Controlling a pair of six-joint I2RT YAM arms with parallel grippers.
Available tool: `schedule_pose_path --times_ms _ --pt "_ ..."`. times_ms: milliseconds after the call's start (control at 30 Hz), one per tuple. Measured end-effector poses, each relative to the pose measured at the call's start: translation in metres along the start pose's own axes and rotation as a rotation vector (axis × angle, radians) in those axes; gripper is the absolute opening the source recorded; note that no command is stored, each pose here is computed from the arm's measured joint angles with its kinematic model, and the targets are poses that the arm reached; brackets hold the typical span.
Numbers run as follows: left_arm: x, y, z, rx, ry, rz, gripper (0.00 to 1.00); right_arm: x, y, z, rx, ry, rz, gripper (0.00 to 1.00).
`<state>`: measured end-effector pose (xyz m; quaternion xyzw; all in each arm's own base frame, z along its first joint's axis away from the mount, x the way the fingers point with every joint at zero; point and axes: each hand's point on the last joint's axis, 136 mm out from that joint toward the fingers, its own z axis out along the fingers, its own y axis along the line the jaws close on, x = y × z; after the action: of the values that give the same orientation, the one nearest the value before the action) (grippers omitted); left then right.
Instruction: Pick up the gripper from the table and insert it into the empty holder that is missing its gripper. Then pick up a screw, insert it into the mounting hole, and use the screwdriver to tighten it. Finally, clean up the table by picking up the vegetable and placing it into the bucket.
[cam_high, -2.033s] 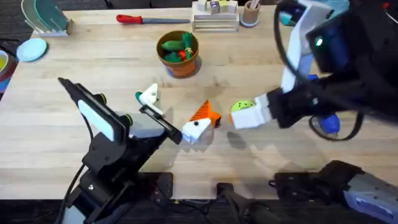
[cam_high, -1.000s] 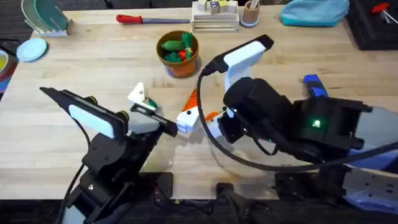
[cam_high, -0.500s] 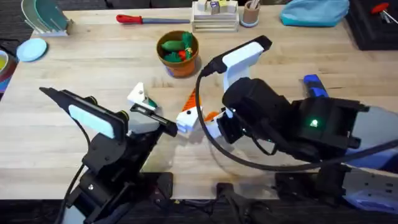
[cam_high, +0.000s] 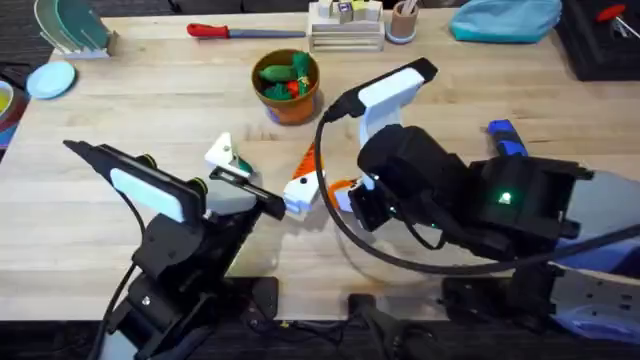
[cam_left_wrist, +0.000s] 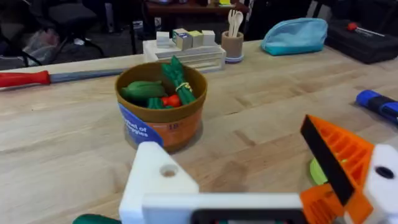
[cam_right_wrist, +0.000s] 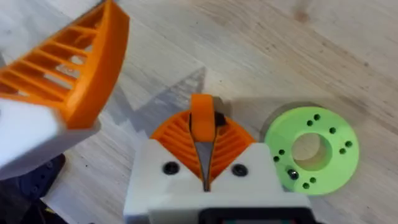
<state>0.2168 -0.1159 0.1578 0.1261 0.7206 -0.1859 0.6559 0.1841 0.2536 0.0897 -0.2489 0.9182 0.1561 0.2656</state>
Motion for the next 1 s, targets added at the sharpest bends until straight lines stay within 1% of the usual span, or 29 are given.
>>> schedule_pose_path --times_ms 167,267,367,433,500,600,667,733,867,1000 --pt "0.000 0.000 0.000 0.000 0.000 0.000 0.993 0.001 0.000 -0.001 -0.001 0.004 -0.001 0.014" --pt "0.000 0.000 0.000 0.000 0.000 0.000 0.993 0.007 -0.008 -0.012 0.016 0.031 0.004 0.013" --pt "0.000 0.000 0.000 0.000 0.000 0.000 0.993 0.006 -0.024 -0.031 0.045 0.035 0.041 0.011" --pt "0.000 0.000 0.000 0.002 0.000 0.000 0.993 -0.003 -0.041 -0.048 0.072 0.008 0.095 0.011" --pt "0.001 -0.003 0.000 0.018 0.002 0.000 0.993 -0.016 -0.057 -0.062 0.091 -0.048 0.158 0.010" --pt "0.002 -0.015 -0.001 0.085 0.012 0.000 0.993 -0.040 -0.079 -0.083 0.084 -0.159 0.260 0.010" --pt "0.004 -0.025 -0.002 0.149 0.021 0.000 0.993 -0.054 -0.089 -0.094 0.046 -0.224 0.322 0.010" --pt "0.005 -0.036 -0.004 0.211 0.027 0.000 0.993 -0.062 -0.095 -0.100 0.003 -0.258 0.368 0.010" --pt "0.005 -0.051 -0.008 0.303 0.030 0.000 0.993 -0.069 -0.101 -0.101 -0.111 -0.258 0.444 0.010" --pt "0.005 -0.062 -0.012 0.370 0.033 0.000 0.993 -0.079 -0.094 -0.092 -0.292 -0.224 0.486 0.010"
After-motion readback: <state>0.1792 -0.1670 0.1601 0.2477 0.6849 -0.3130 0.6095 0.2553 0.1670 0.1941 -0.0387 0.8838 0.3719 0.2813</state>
